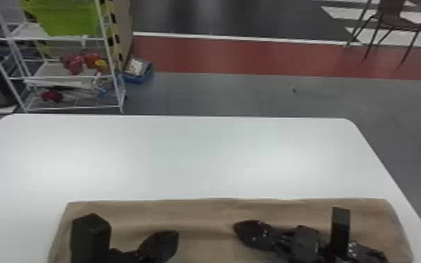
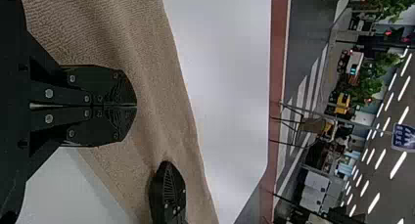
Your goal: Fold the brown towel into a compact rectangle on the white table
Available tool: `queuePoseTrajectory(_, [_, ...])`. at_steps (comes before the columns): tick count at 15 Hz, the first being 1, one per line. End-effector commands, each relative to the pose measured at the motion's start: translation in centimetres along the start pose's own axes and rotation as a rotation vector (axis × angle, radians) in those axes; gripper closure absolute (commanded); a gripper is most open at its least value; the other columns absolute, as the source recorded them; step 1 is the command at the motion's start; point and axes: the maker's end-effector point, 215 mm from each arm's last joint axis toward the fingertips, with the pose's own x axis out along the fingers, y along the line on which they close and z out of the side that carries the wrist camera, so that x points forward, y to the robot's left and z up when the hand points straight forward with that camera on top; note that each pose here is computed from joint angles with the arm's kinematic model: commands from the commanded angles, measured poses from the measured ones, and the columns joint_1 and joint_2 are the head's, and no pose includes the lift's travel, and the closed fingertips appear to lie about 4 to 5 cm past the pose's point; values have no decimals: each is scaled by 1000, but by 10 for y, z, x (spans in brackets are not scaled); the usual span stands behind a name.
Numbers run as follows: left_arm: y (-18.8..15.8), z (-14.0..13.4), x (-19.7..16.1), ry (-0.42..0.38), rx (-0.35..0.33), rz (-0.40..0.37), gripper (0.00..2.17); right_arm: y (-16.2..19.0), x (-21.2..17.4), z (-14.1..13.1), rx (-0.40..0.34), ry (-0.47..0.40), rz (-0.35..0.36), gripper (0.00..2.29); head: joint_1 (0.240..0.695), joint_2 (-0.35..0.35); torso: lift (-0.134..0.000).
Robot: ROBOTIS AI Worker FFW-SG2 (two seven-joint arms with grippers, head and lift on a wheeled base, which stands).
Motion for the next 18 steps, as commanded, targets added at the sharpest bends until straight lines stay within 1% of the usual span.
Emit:
queuePoseTrajectory(1, [-1,-1,-1,1,-1,-1,1504,-8,-10,-3,16,4,-24,1629,695,-113,-122])
queuePoseTrajectory(6, [2,-2,-2,4,0,5,1504,-20,-37,-9,16,10,-67,1629,695,-154,-122])
queuePoseTrajectory(11, [1,0,-4,-1,2,3,1504,-38,-82,-16,27,4,-125,1629,695,-210,-122])
queuePoseTrajectory(14, [6,-1,-7,0,0,11,1504,-53,-116,-23,28,9,-170,1629,695,-269,-122])
queuePoseTrajectory(16, [10,0,-9,-2,-2,17,1504,-68,-147,-29,27,13,-218,1629,695,-294,-122])
queuePoseTrajectory(18, [13,0,-10,-1,-3,21,1504,-81,-178,-26,27,-7,-265,1629,695,-330,-122])
